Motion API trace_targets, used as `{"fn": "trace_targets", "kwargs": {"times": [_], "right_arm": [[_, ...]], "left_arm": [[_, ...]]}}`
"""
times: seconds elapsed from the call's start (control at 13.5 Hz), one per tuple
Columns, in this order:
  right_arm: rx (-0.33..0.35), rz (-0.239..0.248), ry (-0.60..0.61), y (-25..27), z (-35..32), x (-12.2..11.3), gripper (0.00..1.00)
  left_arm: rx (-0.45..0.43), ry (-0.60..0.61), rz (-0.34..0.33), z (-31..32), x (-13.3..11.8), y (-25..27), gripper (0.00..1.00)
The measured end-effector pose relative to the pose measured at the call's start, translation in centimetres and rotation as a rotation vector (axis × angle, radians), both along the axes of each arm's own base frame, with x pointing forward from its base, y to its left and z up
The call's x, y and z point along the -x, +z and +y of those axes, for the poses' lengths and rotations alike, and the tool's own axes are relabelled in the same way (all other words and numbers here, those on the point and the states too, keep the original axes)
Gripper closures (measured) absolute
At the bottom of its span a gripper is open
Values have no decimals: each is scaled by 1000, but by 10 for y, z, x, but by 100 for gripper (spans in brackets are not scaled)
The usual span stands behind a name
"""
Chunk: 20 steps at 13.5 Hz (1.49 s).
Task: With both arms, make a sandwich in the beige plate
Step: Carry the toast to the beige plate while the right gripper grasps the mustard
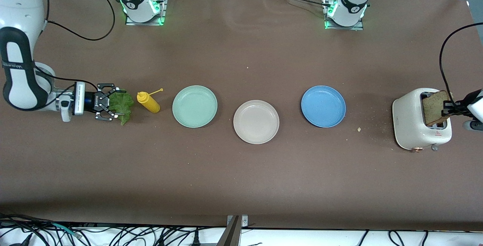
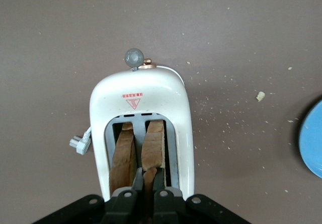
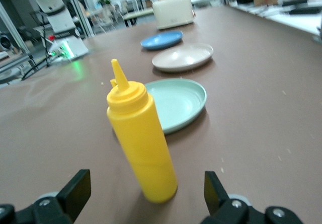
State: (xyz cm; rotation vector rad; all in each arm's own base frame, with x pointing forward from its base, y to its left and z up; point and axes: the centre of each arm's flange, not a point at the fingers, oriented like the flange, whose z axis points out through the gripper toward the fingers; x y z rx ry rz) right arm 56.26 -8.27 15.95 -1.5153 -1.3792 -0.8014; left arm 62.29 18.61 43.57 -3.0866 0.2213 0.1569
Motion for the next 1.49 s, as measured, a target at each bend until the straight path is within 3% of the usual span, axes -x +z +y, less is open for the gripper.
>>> {"fn": "trace_targets", "kwargs": {"times": [0.15, 0.45, 0.89, 1.04, 1.26, 1.41, 1.49], "right_arm": [[-50, -34, 25, -19, 17, 0, 0], [-110, -42, 34, -40, 32, 3, 0], [-175, -55, 47, -46, 64, 0, 0], [-181, -57, 53, -47, 67, 1, 8], [-193, -55, 57, -46, 68, 1, 43], [-199, -55, 59, -45, 67, 1, 61], [-201, -58, 60, -43, 66, -1, 64]], "left_arm": [[0, -9, -7, -6, -5, 34, 91], [27, -66, 12, -42, -10, 73, 91], [256, -113, 21, -115, -22, 61, 91], [305, -138, 50, -163, -29, 47, 91], [399, -154, 94, -216, -35, 22, 91], [499, -146, 116, -238, -38, 7, 91], [532, -141, 141, -255, -39, -4, 91]]}}
